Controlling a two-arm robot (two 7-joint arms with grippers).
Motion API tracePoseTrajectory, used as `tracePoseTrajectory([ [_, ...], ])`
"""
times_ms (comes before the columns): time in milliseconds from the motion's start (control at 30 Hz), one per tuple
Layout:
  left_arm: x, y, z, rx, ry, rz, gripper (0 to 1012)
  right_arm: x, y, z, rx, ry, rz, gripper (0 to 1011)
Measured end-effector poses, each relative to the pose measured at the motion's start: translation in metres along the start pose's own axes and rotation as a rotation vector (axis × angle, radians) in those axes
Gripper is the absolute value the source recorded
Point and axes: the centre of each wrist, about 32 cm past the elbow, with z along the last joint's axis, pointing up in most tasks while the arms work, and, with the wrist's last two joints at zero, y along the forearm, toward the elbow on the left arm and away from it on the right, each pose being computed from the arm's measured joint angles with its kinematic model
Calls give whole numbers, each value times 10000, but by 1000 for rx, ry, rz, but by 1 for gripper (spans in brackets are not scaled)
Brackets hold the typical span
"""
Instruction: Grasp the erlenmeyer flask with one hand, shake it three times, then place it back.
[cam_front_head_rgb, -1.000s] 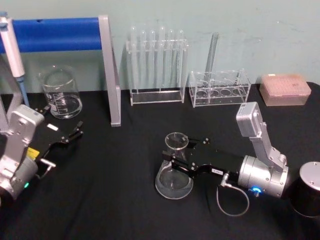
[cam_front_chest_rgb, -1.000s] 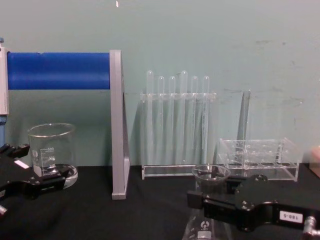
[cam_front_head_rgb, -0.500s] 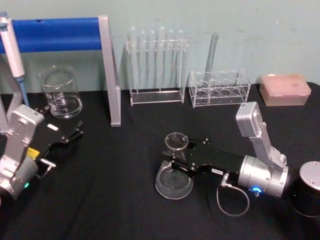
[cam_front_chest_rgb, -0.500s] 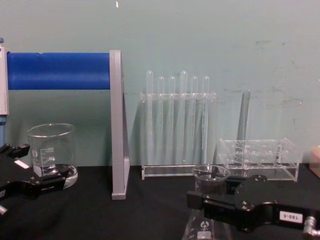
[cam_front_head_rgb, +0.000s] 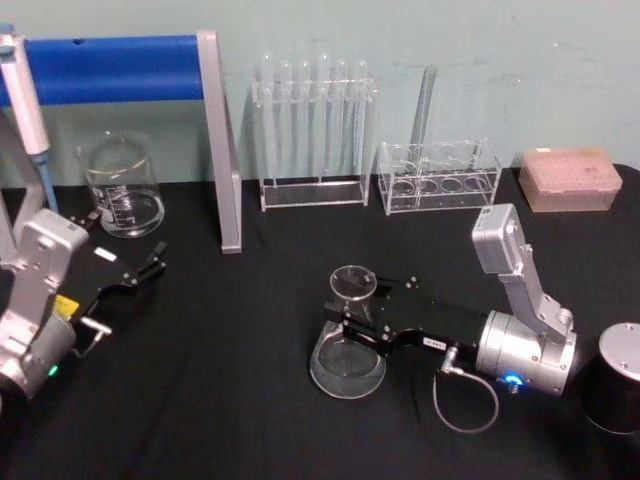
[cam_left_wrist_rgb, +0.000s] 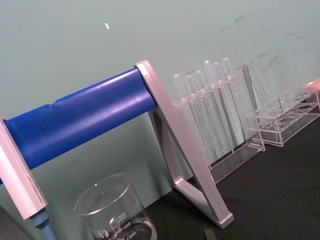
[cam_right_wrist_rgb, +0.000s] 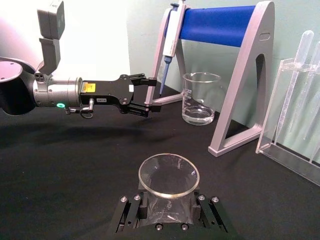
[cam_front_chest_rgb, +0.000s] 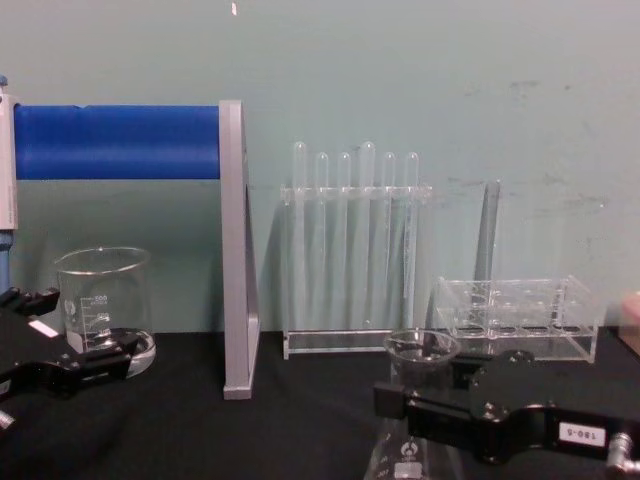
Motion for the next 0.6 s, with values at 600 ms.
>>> tracePoseTrajectory([
  [600, 0, 0, 0, 0, 0, 0, 1001, -1, -1, 1, -1, 0, 0, 849],
])
